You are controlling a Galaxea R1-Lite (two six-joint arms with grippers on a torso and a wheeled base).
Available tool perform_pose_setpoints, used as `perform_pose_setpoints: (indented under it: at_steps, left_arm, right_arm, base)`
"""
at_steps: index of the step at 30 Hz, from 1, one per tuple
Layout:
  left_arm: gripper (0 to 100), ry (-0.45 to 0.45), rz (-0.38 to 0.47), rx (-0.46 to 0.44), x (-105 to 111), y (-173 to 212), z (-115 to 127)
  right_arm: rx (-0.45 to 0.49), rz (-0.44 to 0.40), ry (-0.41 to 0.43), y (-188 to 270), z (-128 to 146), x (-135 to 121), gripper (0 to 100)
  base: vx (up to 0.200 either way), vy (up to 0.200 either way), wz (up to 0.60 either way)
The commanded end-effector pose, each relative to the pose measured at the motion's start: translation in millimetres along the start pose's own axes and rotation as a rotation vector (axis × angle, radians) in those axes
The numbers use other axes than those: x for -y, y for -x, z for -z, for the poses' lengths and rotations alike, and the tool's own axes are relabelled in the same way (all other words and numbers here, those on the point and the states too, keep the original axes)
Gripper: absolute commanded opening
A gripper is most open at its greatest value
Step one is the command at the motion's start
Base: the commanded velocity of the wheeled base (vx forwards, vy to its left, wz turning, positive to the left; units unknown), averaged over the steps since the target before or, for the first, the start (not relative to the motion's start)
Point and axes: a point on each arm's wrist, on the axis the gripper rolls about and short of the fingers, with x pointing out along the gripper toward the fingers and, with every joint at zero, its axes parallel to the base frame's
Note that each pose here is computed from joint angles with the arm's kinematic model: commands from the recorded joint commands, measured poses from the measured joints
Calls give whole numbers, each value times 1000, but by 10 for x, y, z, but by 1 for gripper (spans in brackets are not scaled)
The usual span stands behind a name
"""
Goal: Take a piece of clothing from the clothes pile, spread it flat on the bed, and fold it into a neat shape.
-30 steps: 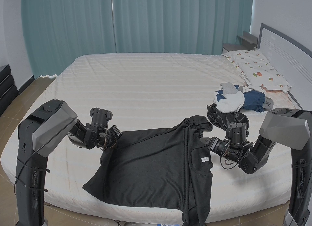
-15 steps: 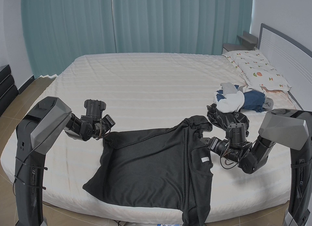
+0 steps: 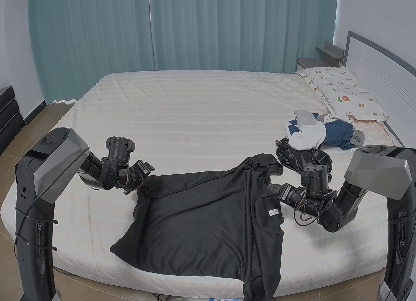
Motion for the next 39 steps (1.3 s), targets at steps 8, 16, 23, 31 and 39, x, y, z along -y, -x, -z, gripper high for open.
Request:
perform_pose_setpoints:
  at_steps: [8,16,23,31,39]
  left_arm:
    - [100,-41,25,-51,154,52,255]
    - [100,-104,6,-58,129,-54,361]
    - [0,-107,-1,-43,129,-112,358]
    - [0,-154,-45,1,101,-135,310]
    - [0,-2,14,181,157,-196,-111]
  right_arm:
    - [-2,-6,5,14,10,-27,100]
    - [-5,-5,12,31,16,-28,100]
    - [-6,-6,14,32,20,-33,100]
    - [-8,-11,20,32,32,-53,100]
    - [15,-23,16,52,-44,-84,100]
  base:
    - [0,0,0]
    - [0,0,0]
    - [0,0,0]
    - [0,0,0]
    - [0,0,0]
